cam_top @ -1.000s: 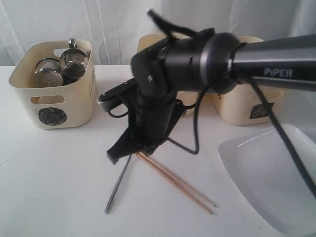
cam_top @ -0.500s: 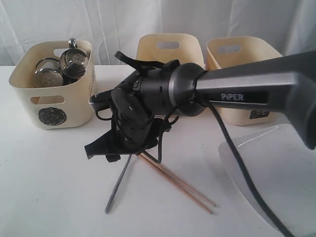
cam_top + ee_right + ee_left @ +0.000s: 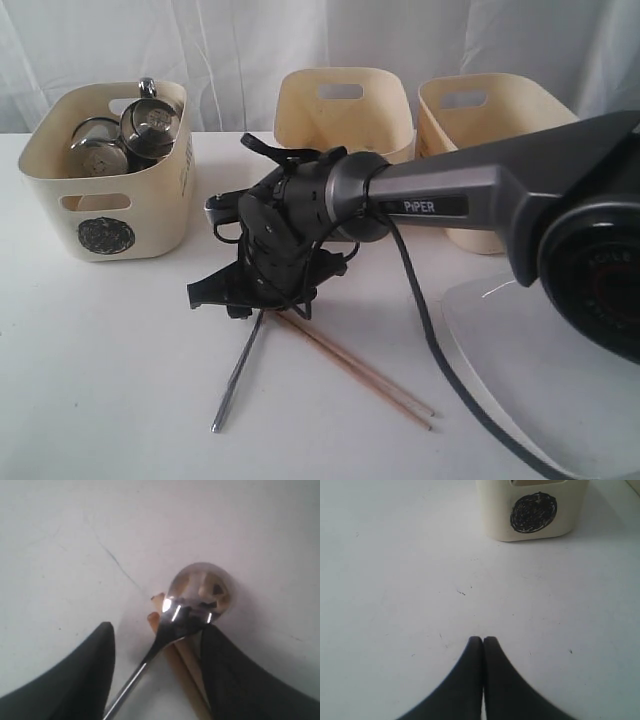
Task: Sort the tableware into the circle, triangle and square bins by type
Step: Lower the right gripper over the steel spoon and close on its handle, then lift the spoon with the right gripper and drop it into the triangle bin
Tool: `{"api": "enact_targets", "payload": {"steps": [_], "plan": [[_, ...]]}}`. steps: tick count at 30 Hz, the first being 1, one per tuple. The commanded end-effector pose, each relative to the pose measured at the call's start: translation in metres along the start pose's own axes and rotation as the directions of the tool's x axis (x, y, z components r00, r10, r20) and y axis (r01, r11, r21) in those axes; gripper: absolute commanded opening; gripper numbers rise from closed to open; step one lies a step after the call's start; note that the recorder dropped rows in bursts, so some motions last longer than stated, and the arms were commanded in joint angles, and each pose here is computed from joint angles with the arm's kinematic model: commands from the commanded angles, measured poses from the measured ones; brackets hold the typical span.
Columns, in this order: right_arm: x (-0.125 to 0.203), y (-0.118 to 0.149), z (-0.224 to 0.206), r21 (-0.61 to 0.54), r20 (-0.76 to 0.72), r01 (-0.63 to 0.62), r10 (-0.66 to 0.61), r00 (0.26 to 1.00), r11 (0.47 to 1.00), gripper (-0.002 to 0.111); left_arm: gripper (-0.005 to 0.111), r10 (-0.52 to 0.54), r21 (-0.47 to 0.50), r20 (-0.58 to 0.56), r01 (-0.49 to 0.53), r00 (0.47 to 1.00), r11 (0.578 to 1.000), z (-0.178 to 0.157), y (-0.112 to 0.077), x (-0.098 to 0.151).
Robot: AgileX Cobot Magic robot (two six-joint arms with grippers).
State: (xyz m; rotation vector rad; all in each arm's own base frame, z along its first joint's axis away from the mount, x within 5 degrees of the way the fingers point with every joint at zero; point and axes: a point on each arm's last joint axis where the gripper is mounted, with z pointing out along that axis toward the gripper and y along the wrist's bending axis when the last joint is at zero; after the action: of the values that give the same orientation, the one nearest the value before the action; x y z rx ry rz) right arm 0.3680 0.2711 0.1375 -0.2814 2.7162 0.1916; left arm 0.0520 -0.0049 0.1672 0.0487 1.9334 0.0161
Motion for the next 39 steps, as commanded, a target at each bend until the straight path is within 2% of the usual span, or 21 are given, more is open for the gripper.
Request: {"api": "enact_targets", "payload": {"steps": [1, 7, 13, 20, 30, 34, 37, 39], "plan": [[-0.006, 0.000, 0.001, -0.022, 0.046, -0.007, 0.008, 0.999, 1.000, 0.037, 0.000, -0.016, 0.000, -0.001, 0.016, 1.000, 1.000, 0.000, 0.000, 0.001], [-0.010, 0.002, 0.000, -0.045, 0.083, -0.005, 0.009, 0.997, 0.999, 0.015, 0.000, -0.016, 0.000, -0.001, 0.016, 1.000, 1.000, 0.000, 0.000, 0.001], [-0.010, 0.002, 0.000, -0.047, 0.086, -0.005, 0.009, 0.996, 0.999, 0.000, 0.000, -0.016, 0.000, -0.001, 0.016, 1.000, 1.000, 0.000, 0.000, 0.001], [-0.014, 0.004, -0.011, -0.070, 0.102, -0.025, 0.032, 0.994, 0.997, 0.000, 0.000, -0.016, 0.000, -0.001, 0.016, 1.000, 1.000, 0.000, 0.000, 0.001], [-0.029, -0.004, -0.058, -0.132, 0.140, 0.018, 0.001, 0.990, 0.991, 0.000, 0.000, -0.016, 0.000, -0.001, 0.016, 1.000, 1.000, 0.000, 0.000, 0.001], [-0.028, -0.007, -0.059, -0.115, 0.130, 0.110, -0.095, 0.987, 0.987, 0.000, 0.000, -0.016, 0.000, -0.001, 0.016, 1.000, 1.000, 0.000, 0.000, 0.001], [-0.021, 0.002, -0.060, -0.111, 0.109, 0.211, -0.199, 0.974, 0.971, 0.001, 0.000, -0.016, 0.000, -0.001, 0.016, 1.000, 1.000, 0.000, 0.000, 0.001], [-0.015, 0.014, -0.061, -0.121, 0.108, 0.324, -0.312, 0.944, 0.938, 0.008, 0.000, -0.016, 0.000, -0.001, 0.016, 1.000, 1.000, 0.000, 0.000, 0.001]]}}
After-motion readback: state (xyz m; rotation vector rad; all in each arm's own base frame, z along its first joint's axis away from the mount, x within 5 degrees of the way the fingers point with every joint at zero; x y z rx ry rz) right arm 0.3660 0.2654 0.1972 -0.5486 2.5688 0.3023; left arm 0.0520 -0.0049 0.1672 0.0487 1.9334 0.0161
